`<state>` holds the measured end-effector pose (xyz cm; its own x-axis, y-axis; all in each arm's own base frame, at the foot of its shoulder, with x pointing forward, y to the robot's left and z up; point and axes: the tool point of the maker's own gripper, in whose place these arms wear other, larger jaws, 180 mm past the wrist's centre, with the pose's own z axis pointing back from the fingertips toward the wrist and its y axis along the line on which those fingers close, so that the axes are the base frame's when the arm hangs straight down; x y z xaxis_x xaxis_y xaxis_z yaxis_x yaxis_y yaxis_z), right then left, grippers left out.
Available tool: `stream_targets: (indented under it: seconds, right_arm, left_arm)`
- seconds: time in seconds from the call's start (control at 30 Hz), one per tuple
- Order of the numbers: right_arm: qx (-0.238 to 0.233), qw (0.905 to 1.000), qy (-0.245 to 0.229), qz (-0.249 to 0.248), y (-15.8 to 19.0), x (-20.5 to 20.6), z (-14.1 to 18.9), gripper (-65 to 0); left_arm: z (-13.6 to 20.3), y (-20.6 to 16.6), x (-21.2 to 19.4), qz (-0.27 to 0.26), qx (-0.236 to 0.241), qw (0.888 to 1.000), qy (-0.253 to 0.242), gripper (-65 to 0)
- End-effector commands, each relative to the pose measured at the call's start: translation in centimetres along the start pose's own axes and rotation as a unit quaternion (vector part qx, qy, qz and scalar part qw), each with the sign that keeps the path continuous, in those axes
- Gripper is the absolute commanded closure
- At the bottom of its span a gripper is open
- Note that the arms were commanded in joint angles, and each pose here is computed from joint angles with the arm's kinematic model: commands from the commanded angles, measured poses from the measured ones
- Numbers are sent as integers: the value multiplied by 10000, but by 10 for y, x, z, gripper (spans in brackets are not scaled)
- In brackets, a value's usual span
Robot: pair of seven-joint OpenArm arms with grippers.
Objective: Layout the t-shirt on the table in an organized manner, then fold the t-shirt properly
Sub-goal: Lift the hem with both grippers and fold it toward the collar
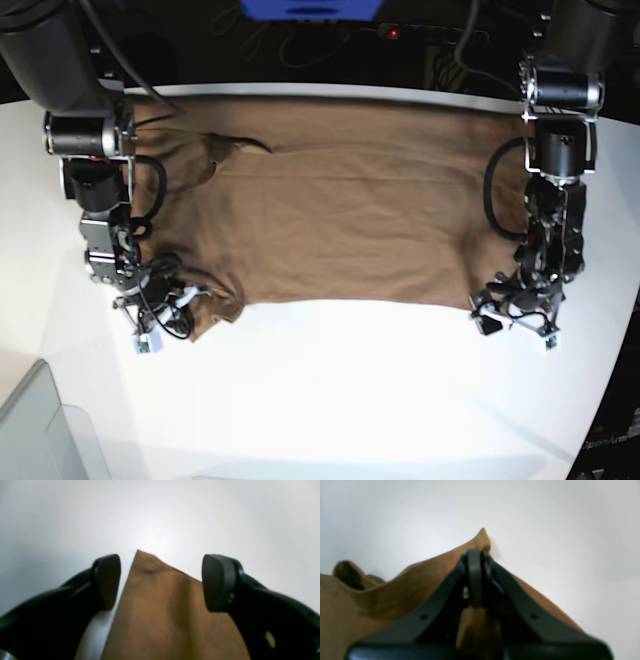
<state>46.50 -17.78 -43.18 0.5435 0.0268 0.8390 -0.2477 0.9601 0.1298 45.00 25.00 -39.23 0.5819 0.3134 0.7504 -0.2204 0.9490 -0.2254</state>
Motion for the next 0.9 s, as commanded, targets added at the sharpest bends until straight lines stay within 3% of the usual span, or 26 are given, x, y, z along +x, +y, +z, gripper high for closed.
stream_targets:
  seconds: [0.0,0.2,0.5,0.57,0.77,0.83,0.87]
  right_arm:
    - [30,9995,279,113,0,-5,0,0]
    - [30,9995,279,113,0,-5,0,0]
    - [30,9995,279,113,0,-5,0,0]
    - [30,9995,279,113,0,-5,0,0]
    - [27,9996,258,106,-1,-4,0,0]
    - [27,9996,250,108,-1,-3,-1,0]
    - [27,9996,250,108,-1,-3,-1,0]
  left_arm:
    - [3,-2,30,-18,-40,9994,-337,-494]
    - [3,0,25,-18,-19,9996,-292,-491]
    - [-10,32,-29,187,364,9982,437,-484]
    - [-9,32,-29,178,355,9983,425,-432]
    - [-11,25,-30,203,305,9984,427,-71]
    - [-11,25,-30,209,299,9984,429,0]
    - [-11,24,-31,213,296,9984,438,0]
